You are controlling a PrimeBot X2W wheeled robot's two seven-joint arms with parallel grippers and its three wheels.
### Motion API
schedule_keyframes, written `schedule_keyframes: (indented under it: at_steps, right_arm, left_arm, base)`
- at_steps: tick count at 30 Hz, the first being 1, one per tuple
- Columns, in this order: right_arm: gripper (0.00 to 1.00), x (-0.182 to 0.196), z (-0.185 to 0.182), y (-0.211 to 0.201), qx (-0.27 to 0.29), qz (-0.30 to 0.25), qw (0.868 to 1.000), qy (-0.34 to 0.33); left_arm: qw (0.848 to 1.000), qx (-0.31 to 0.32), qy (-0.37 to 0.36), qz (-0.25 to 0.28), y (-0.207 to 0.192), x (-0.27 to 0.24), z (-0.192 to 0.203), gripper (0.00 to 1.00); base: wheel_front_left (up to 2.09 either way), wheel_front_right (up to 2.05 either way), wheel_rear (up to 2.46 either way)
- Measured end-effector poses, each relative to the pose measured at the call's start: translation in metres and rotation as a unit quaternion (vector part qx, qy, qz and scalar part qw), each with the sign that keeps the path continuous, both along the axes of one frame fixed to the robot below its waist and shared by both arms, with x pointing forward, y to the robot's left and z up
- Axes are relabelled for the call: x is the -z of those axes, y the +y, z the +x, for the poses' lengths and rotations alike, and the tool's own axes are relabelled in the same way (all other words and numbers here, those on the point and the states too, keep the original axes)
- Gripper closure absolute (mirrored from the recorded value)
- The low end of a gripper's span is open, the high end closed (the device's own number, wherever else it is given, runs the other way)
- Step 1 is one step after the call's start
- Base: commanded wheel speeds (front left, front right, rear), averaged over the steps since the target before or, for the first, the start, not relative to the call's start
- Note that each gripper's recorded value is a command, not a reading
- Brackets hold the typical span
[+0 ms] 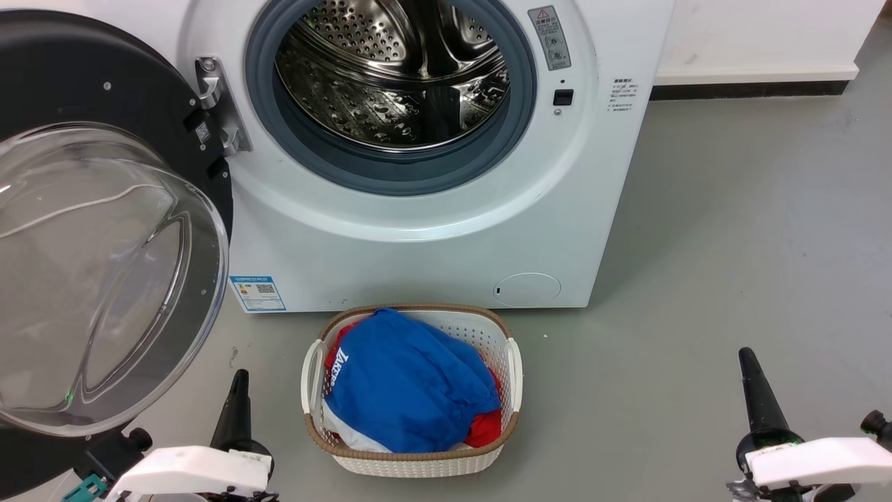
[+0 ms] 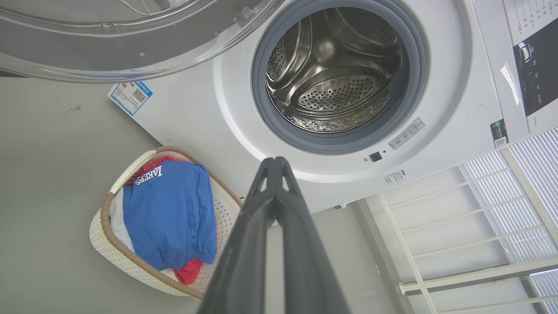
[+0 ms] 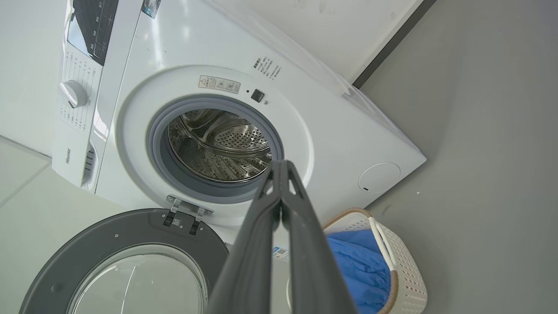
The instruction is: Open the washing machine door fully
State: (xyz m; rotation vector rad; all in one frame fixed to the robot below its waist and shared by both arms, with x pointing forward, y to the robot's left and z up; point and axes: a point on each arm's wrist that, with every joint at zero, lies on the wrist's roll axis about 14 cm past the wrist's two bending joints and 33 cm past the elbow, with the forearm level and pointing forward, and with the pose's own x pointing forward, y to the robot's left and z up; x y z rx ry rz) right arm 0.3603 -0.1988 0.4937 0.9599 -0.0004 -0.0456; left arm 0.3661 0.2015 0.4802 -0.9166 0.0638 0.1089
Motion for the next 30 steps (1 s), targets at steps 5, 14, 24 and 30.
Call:
schedule_keyframes:
  at_steps: [5,14,24,30]
  right_arm:
    - [1.00,0.001,0.002,0.000,0.000,0.029,1.000,0.002]
    - [1.00,0.000,0.006,-0.001,0.000,0.075,0.997,0.003]
    - [1.00,-0.001,0.011,-0.001,-0.002,0.123,0.992,0.003]
    - [1.00,-0.002,0.013,-0.001,-0.003,0.150,0.989,0.002]
  left_arm:
    - [1.000,0.001,0.000,-0.030,0.000,0.000,0.002,1.00]
    - [0.997,0.002,-0.006,-0.081,-0.001,-0.003,0.006,1.00]
    - [0.991,0.004,-0.014,-0.132,-0.002,-0.007,0.009,1.00]
    - [0.987,0.003,-0.016,-0.161,-0.001,-0.007,0.010,1.00]
  base:
    - [0.00,0.00,0.00]
    - [0.00,0.00,0.00]
    - [0.00,0.00,0.00]
    - [0.00,0.00,0.00]
